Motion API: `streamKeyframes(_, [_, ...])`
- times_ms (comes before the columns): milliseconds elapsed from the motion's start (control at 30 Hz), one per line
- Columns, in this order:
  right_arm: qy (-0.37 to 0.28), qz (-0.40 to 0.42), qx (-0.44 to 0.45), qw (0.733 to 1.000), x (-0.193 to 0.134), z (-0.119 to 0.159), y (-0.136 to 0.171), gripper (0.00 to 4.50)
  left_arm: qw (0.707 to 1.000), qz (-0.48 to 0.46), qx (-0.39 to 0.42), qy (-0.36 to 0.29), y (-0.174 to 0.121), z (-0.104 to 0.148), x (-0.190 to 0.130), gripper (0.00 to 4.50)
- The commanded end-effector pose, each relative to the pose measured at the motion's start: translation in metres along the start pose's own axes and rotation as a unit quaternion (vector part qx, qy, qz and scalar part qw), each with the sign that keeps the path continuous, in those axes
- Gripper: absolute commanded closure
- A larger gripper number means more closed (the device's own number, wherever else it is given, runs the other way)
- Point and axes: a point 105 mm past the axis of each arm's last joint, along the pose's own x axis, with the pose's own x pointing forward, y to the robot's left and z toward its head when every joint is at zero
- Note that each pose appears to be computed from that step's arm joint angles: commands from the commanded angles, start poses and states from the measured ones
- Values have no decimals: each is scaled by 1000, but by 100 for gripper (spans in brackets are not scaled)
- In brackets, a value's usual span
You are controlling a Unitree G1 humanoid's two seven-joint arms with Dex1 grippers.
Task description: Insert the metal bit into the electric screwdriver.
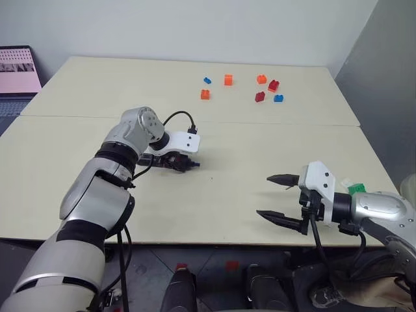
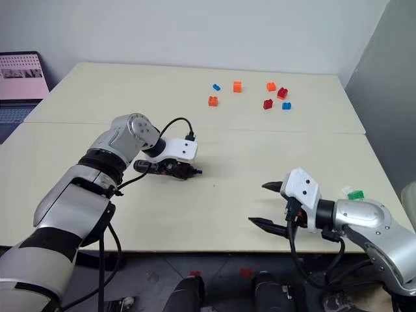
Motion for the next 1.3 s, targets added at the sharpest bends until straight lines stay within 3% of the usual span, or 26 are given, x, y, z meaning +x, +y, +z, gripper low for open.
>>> streamKeyframes(33, [-12, -10, -28, 999, -6, 12, -6, 0, 1000, 2, 8, -23, -1, 3, -9, 285])
streamKeyframes(200, [-11, -15, -33, 999, -10, 15, -10, 0, 990, 43, -7, -132, 10, 33, -38, 285])
streamKeyframes(267, [-12, -18, -35, 999, -12, 18, -13, 0, 972, 75, -38, -219, 18, 57, -54, 285])
streamKeyframes(367, [-12, -20, -36, 999, -14, 19, -16, 0, 953, 98, -70, -280, 19, 73, -64, 285])
streamKeyframes(567, [-28, -29, -47, 998, -14, 34, -29, 0, 858, 207, -151, -445, 26, 107, -75, 285])
streamKeyframes(667, [-38, -36, -53, 997, -13, 39, -35, 0, 816, 231, -201, -490, 28, 114, -75, 285])
streamKeyframes(933, [-65, -48, -65, 995, -7, 54, -44, 0, 731, 294, -257, -559, 12, 117, -58, 285])
streamKeyframes(1300, [-62, -38, -70, 995, -6, 56, -42, 0, 742, 300, -251, -544, -20, 106, -29, 285])
